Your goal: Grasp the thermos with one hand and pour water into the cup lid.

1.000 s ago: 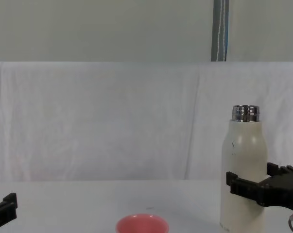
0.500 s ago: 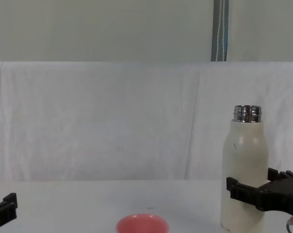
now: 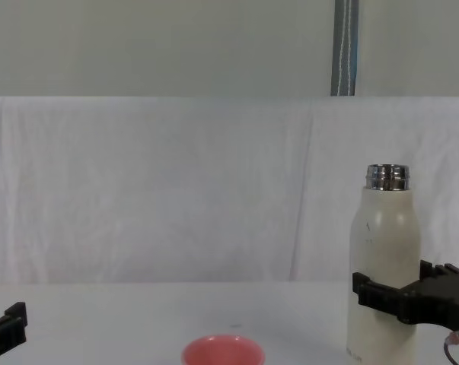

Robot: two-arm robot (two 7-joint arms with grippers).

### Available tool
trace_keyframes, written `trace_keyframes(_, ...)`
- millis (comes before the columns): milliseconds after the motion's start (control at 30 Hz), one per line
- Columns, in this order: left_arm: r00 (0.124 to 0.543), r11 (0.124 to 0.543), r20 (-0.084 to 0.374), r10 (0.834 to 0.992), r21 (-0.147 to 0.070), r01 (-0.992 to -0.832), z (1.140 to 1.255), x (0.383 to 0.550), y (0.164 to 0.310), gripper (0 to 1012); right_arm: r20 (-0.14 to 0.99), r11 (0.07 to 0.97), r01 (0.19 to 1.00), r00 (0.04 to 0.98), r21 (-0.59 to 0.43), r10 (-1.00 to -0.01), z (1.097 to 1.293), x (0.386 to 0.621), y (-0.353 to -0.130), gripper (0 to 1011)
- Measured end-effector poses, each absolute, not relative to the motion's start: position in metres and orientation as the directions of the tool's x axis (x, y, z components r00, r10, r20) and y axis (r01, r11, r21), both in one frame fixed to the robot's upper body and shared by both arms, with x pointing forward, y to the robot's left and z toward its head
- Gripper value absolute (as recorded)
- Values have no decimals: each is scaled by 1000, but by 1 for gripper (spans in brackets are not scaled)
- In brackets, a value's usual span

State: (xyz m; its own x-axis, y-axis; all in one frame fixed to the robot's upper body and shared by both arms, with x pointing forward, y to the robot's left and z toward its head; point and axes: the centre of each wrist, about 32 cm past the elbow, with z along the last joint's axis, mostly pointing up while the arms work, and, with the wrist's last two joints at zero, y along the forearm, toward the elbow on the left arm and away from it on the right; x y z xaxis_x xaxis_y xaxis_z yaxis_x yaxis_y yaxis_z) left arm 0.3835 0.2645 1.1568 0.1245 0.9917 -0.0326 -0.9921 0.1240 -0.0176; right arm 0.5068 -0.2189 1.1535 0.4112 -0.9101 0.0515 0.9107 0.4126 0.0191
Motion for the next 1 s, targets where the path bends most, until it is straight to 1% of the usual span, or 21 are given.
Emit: trace_keyframes(1000,124,124,-33,992,-18,-992,1157,384,265,1001,10,411,912,411,19,-912,1152,512,-214,1003)
